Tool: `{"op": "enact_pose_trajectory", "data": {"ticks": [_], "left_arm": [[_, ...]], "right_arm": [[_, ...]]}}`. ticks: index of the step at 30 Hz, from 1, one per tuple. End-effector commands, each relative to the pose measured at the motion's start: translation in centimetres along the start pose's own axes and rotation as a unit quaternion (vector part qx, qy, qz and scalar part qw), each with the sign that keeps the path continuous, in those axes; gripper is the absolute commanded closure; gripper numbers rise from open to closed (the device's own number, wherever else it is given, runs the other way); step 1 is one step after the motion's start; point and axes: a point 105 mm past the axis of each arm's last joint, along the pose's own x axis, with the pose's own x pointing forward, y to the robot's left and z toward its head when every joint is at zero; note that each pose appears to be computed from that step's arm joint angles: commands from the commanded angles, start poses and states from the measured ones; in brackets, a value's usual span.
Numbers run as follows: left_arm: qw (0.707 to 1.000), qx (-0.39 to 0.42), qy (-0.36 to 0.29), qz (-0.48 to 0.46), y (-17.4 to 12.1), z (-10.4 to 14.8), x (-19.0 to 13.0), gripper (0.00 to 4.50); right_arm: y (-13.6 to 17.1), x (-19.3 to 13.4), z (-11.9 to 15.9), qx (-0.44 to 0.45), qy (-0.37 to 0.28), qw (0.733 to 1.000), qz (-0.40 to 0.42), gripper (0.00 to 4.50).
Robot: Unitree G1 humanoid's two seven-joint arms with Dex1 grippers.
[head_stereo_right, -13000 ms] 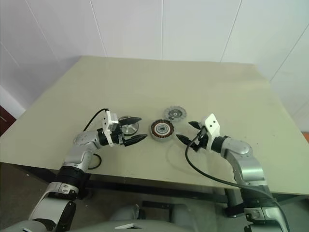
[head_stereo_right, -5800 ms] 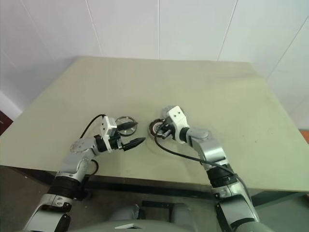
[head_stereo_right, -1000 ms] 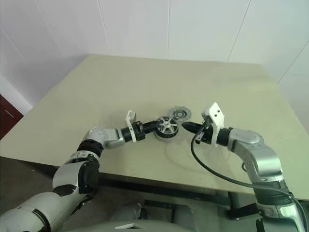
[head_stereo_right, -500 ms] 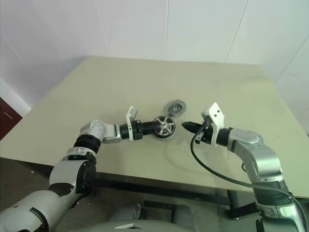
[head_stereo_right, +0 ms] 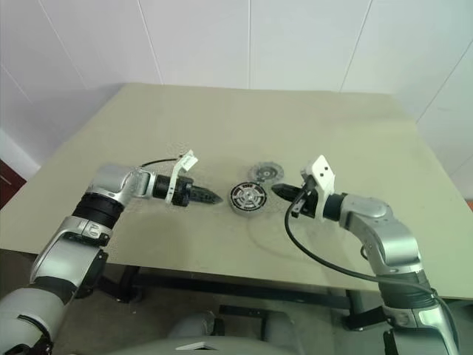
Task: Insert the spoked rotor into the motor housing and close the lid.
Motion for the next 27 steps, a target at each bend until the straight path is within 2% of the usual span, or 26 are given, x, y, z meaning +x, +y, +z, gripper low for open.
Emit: {"op": "enact_pose_trajectory", "data": {"ticks": [1, 5, 9, 13, 16, 18, 22, 24, 27], "left_arm": [[0.986, 0.122, -0.109, -0.013, -1.7, 4.5, 0.4, 2.26], [0.964, 0.205, -0.170, -0.011, -2.6, 4.4, 2.9, 3.20], [0.959, 0.237, -0.154, -0.010, -3.1, 1.5, 6.9, 4.49], [0.958, 0.267, -0.089, 0.060, -0.9, -2.0, 9.4, 4.49], [0.949, 0.292, -0.064, 0.097, 0.3, -3.3, 9.6, 4.49], [0.947, 0.289, -0.094, 0.105, 0.2, -2.1, 9.1, 4.49], [0.942, 0.229, -0.239, 0.054, -2.3, 3.6, 6.9, 4.49], [0.936, 0.225, -0.266, 0.043, -3.0, 5.2, 5.8, 4.49], [0.937, 0.215, -0.276, 0.003, -4.3, 5.7, 4.5, 4.49]], "right_arm": [[-0.2, 0.1, 1.3, -0.017, -0.020, 1.000, -0.004, 4.50], [-0.2, 0.4, 1.2, -0.011, -0.021, 1.000, -0.004, 4.50], [-0.1, 0.7, 1.4, -0.010, -0.024, 1.000, -0.003, 4.50], [0.2, 0.8, 1.9, -0.012, -0.032, 0.999, -0.002, 4.50], [0.6, 0.8, 2.5, -0.012, -0.044, 0.999, 0.001, 4.50], [0.6, 0.7, 2.8, -0.009, -0.051, 0.999, 0.001, 4.50], [0.5, 0.8, 2.5, -0.009, -0.046, 0.999, 0.004, 4.50], [0.4, 1.0, 2.4, -0.011, -0.043, 0.999, 0.006, 4.50], [0.6, 1.5, 2.9, -0.015, -0.049, 0.999, 0.017, 4.50]]}}
